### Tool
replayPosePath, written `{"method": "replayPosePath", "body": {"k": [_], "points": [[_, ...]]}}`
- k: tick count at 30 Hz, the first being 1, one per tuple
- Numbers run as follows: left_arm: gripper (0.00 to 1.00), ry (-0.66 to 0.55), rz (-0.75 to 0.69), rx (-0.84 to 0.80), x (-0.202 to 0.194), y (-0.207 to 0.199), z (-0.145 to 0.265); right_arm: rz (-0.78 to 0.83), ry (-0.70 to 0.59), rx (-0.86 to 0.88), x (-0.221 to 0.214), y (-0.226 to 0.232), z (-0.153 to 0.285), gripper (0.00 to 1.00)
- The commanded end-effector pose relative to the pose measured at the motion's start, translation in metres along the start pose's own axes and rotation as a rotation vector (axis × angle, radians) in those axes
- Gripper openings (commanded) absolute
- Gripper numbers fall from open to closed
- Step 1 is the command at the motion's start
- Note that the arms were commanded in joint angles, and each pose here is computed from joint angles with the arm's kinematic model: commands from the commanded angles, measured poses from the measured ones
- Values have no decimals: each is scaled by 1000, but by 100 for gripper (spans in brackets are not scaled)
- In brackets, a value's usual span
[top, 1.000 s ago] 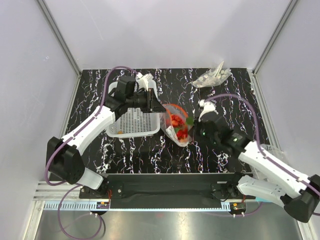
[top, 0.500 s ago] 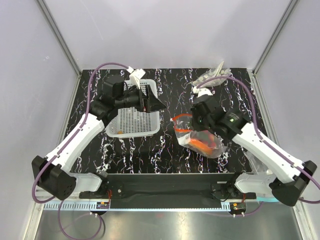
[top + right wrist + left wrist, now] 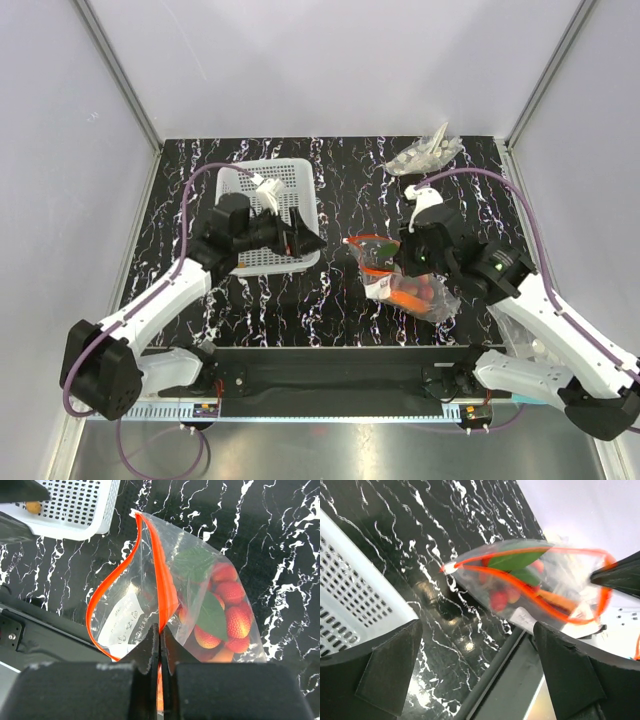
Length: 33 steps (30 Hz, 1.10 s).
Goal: Place the food in the zip-top bag and seal the zipper
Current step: Adjust the zipper food storage bag at the center of the board.
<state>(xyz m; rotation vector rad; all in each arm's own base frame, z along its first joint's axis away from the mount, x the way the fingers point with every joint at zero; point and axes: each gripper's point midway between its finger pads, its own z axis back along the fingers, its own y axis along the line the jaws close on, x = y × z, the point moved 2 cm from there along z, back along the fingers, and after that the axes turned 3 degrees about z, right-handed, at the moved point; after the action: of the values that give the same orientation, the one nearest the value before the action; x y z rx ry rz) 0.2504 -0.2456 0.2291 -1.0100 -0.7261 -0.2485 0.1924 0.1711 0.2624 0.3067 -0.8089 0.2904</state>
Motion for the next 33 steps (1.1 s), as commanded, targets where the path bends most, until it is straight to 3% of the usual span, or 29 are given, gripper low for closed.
{"method": "replayPosePath", "body": {"k": [1,7,15,22,26,33], "points": [[99,-272,-149,-157,38,-30,3,27,-49,0,8,-4,18,0],[99,-367,-268,-191,31,-36,-14,27,-123,-13,12,-13,32,0],[99,-433,-395,-236,37,-57,-30,17,-280,120,43,5,59,0],[99,-542,-508,-265,45,-60,-4,40,-339,215,79,29,69,0],[99,-592,-475,-247,44,-40,20,61,-343,292,93,48,68,0],[99,-684,-459,-93,40,-15,57,31,-257,257,70,47,23,0]]}}
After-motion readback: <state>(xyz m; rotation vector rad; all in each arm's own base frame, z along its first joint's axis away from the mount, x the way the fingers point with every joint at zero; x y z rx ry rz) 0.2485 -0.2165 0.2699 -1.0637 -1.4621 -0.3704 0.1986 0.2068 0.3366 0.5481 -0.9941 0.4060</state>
